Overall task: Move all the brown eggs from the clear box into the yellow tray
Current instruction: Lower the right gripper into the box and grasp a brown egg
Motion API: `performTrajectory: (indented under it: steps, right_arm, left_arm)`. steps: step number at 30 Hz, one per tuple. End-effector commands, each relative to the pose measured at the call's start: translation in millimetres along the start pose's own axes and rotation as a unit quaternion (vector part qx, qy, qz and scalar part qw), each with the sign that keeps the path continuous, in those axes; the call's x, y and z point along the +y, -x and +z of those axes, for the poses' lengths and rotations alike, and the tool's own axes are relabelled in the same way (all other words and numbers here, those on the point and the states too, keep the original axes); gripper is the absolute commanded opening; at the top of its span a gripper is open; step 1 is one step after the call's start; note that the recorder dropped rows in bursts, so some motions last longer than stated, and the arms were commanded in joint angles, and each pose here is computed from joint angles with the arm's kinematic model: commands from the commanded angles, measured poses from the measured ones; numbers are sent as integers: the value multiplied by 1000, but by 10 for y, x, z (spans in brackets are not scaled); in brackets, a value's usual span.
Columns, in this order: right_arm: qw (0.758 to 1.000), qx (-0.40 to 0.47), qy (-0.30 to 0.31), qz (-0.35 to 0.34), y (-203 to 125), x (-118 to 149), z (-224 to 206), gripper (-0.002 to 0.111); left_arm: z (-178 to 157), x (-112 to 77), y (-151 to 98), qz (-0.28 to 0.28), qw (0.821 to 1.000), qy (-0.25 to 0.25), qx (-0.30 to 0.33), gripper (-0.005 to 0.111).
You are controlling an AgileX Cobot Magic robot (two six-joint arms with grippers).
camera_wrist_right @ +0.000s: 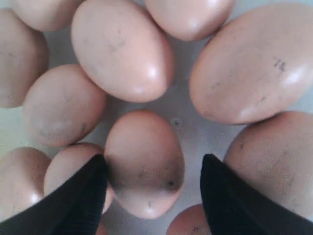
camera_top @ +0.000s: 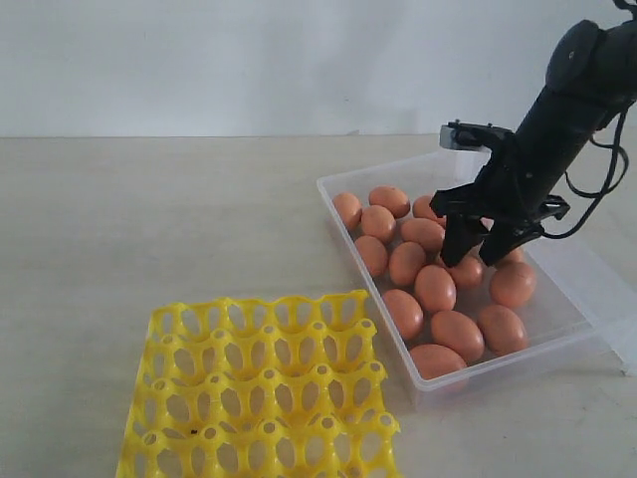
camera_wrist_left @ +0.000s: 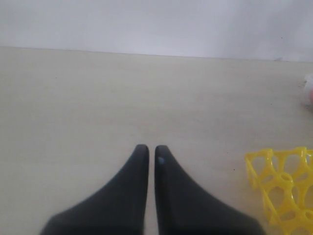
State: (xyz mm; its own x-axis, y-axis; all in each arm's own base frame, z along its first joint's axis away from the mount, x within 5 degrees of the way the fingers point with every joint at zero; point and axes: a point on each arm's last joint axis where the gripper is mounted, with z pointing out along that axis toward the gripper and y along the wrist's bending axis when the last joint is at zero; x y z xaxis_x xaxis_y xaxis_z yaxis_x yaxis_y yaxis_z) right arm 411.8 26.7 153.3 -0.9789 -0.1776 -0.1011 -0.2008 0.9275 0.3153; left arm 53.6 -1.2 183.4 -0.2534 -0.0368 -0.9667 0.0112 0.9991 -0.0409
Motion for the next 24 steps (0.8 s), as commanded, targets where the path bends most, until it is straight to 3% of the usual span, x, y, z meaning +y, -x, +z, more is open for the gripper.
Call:
performTrajectory:
  steps: [1, 9, 11, 15, 24]
  right_arm:
    - [1000, 12, -6, 7, 5, -78, 127, 52]
    - [999, 26, 15, 19, 7, -121, 338, 50]
    - [999, 26, 15, 19, 6, -121, 341, 39]
    - [999, 37, 21, 8, -15, -111, 339, 1]
    - [999, 3, 48, 8, 16, 22, 91, 0]
  left_arm:
    - [2, 0, -6, 2, 1000, 0, -3, 4]
    - [2, 0, -6, 2, 1000, 0, -3, 4]
    - [2, 0, -6, 2, 1000, 0, -3, 4]
    - [2, 0, -6, 2, 1000, 0, -3, 4]
    - [2, 0, -6, 2, 1000, 0, -3, 4]
